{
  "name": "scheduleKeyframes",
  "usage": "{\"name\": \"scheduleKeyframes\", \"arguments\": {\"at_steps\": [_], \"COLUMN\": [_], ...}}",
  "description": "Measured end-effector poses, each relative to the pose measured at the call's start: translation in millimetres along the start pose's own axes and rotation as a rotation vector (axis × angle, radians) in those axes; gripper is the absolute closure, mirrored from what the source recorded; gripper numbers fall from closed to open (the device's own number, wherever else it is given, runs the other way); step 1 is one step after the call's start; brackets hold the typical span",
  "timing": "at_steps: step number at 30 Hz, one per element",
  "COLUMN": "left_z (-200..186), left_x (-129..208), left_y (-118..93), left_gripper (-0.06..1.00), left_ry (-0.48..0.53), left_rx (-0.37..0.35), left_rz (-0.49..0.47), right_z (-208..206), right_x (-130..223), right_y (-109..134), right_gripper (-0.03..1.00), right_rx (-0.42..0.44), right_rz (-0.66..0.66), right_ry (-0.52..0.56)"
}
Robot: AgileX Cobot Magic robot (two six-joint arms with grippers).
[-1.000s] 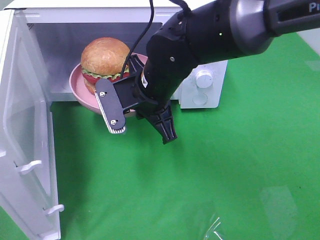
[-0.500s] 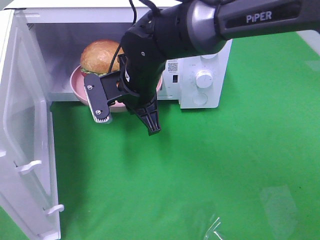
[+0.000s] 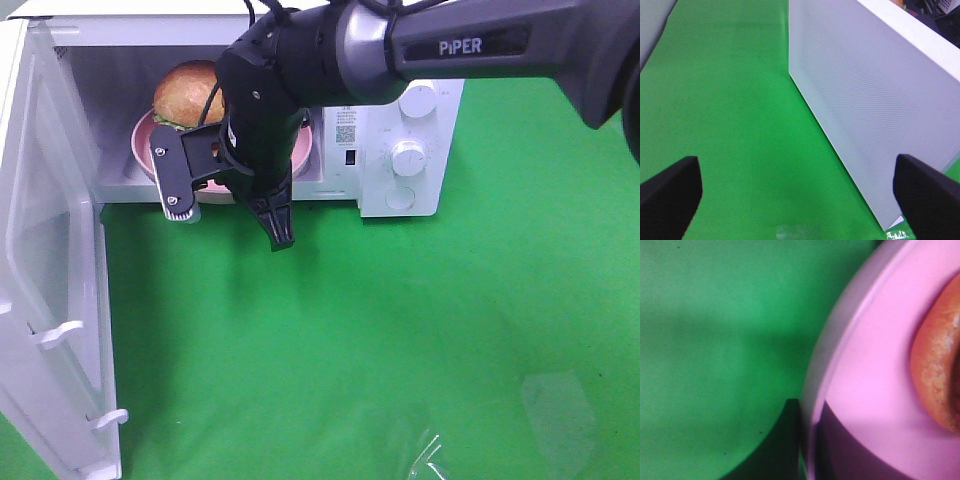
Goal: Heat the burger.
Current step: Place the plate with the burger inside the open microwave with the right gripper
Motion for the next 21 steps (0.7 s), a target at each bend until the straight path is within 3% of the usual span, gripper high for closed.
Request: {"name": "scheduleKeyframes", "arguments": {"at_steps": [21], "left_z": [0.0], "left_x": [0.0], "left_y": [0.0], "left_gripper": [-0.01], "left_ry": [0.000], "left_rx": [0.000], "left_rz": [0.000], "right_z": [19.3], "right_x": [6.3], "right_y": [-26.5], "right_gripper": [0.94], "right_rx": [0.047], "right_rz": [0.042], "right_ry": [0.013]}}
Point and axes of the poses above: a point on each arm's last joint axis where the gripper is mounted, z pointing out along that axis toward the gripper, y along the wrist's bending axis when the last joint is at zero, x = y × z, the point moved 8 cm from there along z, pointing out along that axis toward the gripper, and after that the axes turned 4 degrees about z, right-handed, at the moved point
